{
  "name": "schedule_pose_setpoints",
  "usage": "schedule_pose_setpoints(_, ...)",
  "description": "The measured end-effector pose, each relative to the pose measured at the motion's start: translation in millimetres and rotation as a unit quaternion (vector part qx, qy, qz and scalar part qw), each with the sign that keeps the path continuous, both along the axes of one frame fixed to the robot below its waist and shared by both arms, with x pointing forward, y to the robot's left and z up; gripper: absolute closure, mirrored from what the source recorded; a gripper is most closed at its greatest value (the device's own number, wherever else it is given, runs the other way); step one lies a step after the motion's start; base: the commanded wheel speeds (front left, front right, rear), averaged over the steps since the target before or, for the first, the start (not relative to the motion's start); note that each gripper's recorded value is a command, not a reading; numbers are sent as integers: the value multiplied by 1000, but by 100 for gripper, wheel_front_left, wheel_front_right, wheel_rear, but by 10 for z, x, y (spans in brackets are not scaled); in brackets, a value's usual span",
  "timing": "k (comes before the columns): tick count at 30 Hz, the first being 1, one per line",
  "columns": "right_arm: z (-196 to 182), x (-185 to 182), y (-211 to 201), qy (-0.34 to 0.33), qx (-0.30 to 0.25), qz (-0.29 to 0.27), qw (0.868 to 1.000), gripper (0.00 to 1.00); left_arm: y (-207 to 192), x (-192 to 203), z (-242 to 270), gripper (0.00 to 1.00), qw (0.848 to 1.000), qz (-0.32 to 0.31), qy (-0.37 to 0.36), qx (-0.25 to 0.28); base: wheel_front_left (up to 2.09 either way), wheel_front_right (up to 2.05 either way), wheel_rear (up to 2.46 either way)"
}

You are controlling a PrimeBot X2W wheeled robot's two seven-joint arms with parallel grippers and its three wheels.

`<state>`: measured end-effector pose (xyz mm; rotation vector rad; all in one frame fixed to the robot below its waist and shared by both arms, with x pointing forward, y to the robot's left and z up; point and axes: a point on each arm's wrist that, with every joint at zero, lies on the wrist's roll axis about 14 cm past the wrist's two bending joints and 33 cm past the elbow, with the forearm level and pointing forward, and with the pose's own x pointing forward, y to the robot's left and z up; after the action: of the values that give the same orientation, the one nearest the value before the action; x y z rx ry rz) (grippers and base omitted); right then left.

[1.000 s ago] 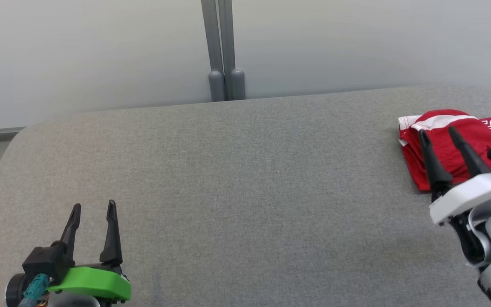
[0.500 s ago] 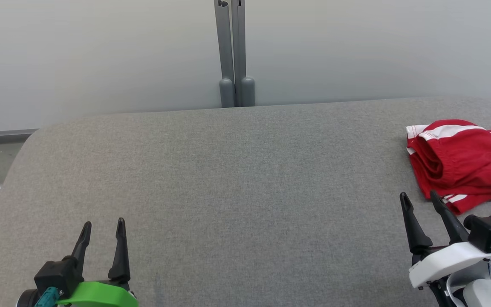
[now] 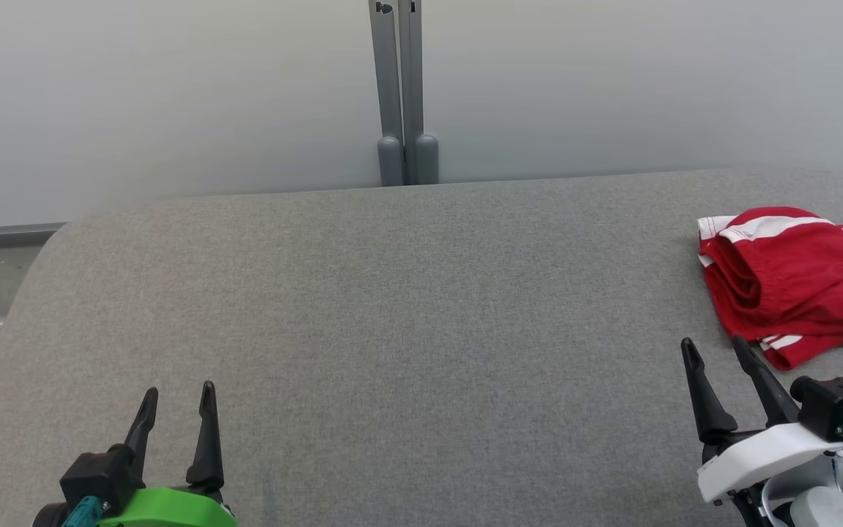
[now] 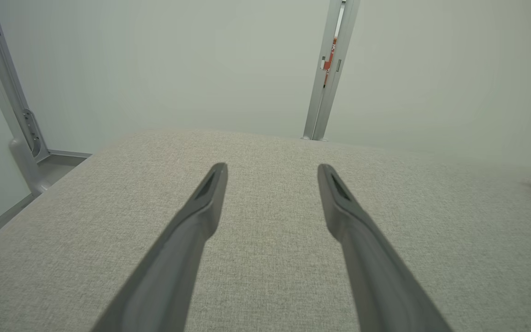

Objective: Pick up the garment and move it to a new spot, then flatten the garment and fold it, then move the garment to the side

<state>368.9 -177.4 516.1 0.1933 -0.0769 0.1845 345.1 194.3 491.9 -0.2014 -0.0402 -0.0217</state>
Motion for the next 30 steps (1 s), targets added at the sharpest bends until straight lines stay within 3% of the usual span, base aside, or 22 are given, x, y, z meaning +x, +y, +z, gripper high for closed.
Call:
schedule_pose_setpoints(3, -6, 0, 8, 1, 0, 1, 1000, 0, 9, -2, 2, 0, 1000, 2, 0, 3, 0, 0, 0)
schedule_pose_setpoints(4, -22, -3, 12, 3, 1, 1, 1000, 100, 7, -5, -12, 100, 1000, 1, 2, 5, 0, 0, 0)
schedule_pose_setpoints(9, -219, -77, 59, 36, 18, -1, 999, 100, -12, -63, -200, 100, 999, 3, 36, -9, 0, 0, 0)
schedule_pose_setpoints(30, -264, -21, -81, 80, 189, -44, 978, 100, 99, 1, -221, 100, 980, 38, 55, -185, 0, 0, 0)
